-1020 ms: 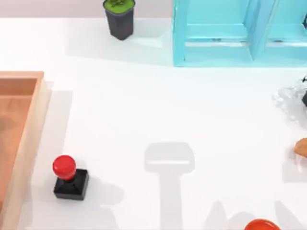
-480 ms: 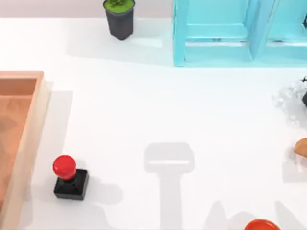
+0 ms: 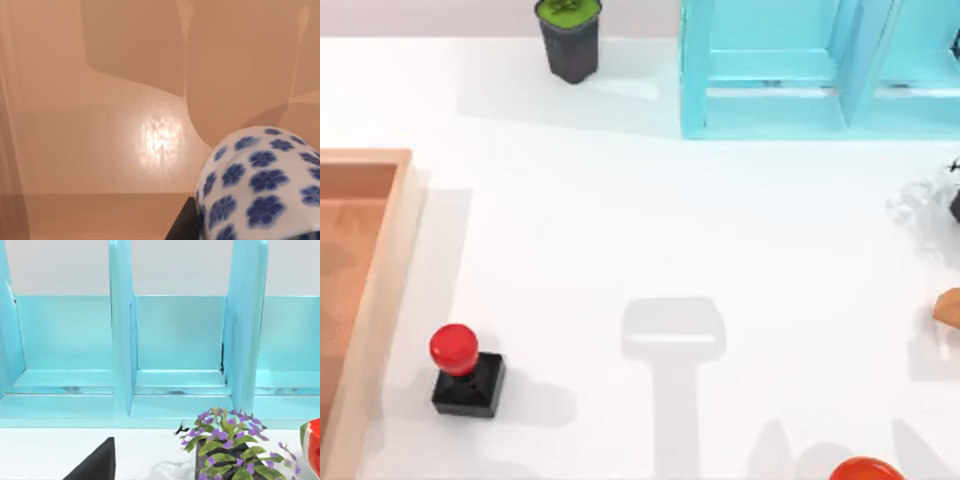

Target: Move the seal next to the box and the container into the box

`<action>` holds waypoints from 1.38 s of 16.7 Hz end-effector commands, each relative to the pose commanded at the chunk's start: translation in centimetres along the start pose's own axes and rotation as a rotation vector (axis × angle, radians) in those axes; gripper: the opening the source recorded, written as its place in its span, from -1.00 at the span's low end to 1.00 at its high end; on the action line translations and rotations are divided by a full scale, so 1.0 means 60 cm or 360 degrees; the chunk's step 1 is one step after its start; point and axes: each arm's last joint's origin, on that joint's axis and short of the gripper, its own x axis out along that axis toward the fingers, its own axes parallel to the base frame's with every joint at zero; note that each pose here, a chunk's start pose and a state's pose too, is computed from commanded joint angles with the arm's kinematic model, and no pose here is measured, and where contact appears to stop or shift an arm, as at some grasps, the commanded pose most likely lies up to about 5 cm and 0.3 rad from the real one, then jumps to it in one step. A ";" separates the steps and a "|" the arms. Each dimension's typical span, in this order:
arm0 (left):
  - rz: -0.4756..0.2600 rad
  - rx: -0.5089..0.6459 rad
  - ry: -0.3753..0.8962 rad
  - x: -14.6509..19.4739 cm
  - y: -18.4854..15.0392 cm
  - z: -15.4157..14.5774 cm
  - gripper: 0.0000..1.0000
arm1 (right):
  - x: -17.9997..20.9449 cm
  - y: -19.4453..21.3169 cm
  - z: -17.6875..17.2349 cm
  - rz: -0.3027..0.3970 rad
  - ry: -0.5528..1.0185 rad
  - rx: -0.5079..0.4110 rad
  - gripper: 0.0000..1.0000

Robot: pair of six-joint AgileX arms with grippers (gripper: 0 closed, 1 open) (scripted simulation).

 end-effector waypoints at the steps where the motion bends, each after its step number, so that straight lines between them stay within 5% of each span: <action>1: 0.0000 0.0000 0.0000 0.000 0.000 0.000 -1.00 | 0.000 0.000 0.000 0.0000 0.0000 0.0000 1.00; 3: 0.0000 0.0000 0.0000 0.000 0.000 0.000 -1.00 | 0.000 0.000 0.000 0.0000 0.0000 0.0000 1.00; 16: 0.0000 0.0000 0.0000 0.000 0.000 0.000 0.96 | 0.000 0.000 0.000 0.0000 0.0000 0.0000 1.00; 23: 0.0000 0.0000 0.0000 0.000 0.000 0.000 1.00 | 0.000 0.000 0.000 0.0000 0.0000 0.0000 1.00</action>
